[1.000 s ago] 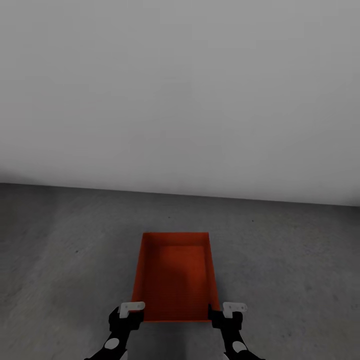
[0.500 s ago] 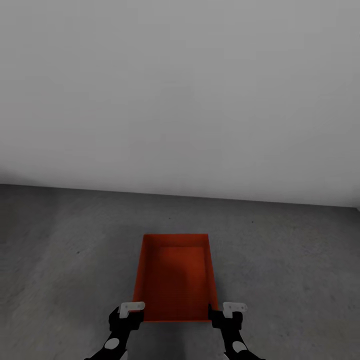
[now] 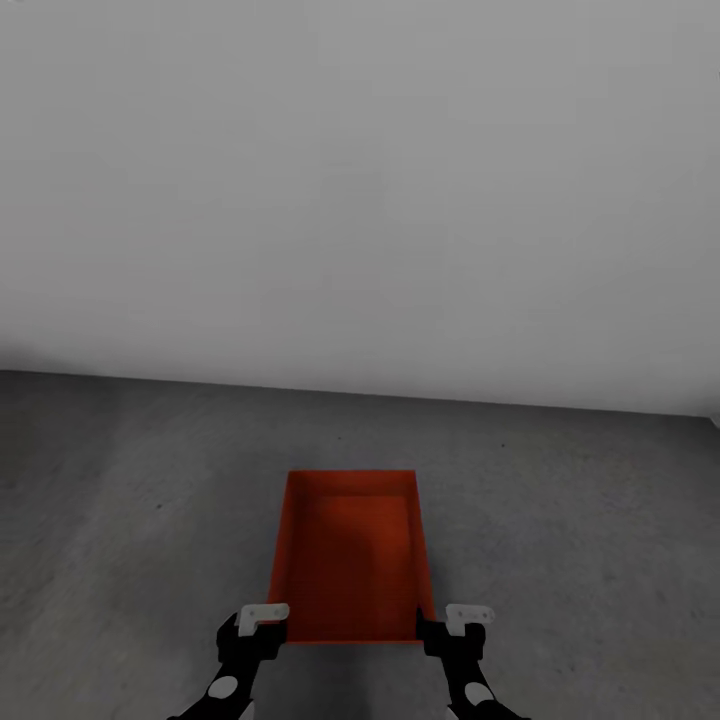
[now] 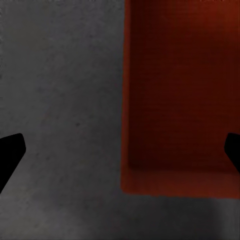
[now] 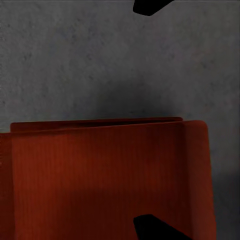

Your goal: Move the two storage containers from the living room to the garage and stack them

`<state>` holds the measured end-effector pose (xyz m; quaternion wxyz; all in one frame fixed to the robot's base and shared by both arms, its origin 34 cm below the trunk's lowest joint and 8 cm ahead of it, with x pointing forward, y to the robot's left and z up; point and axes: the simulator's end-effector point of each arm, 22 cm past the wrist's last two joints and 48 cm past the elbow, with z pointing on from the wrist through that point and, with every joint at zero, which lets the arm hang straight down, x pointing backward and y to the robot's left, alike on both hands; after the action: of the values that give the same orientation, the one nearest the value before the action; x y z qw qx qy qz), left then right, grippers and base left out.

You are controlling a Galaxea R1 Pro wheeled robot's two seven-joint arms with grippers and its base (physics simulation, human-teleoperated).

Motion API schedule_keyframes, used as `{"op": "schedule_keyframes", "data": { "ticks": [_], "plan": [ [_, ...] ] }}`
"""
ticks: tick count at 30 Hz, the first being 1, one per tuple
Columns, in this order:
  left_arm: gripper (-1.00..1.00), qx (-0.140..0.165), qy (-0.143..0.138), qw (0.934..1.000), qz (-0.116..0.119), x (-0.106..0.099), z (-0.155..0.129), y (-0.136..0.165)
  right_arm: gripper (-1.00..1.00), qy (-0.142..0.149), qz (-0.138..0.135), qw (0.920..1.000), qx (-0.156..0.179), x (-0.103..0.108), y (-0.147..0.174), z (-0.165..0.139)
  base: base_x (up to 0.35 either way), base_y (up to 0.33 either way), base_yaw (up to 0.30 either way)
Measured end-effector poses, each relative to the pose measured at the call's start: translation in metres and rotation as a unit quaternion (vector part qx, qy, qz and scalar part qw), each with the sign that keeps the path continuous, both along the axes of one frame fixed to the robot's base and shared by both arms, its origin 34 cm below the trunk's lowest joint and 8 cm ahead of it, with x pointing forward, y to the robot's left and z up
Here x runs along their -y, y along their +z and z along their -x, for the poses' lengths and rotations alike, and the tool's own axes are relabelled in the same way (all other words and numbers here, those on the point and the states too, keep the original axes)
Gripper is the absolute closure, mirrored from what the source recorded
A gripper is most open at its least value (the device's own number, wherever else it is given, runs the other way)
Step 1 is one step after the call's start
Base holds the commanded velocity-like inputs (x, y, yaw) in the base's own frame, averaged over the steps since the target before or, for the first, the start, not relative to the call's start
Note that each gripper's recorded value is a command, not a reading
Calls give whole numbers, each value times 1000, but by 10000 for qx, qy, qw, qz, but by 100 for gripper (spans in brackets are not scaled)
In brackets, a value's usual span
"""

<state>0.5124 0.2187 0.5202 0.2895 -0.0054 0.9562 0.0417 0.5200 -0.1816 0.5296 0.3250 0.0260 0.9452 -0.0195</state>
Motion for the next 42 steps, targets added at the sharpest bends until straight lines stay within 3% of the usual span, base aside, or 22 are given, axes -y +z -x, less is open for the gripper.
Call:
{"op": "schedule_keyframes", "data": {
  "ticks": [42],
  "plan": [
    [-100,-6,-6,10000,-3,0,8,52,-100,-4,0,10000,-7,0,52,8,0,0,0]
  ]
}}
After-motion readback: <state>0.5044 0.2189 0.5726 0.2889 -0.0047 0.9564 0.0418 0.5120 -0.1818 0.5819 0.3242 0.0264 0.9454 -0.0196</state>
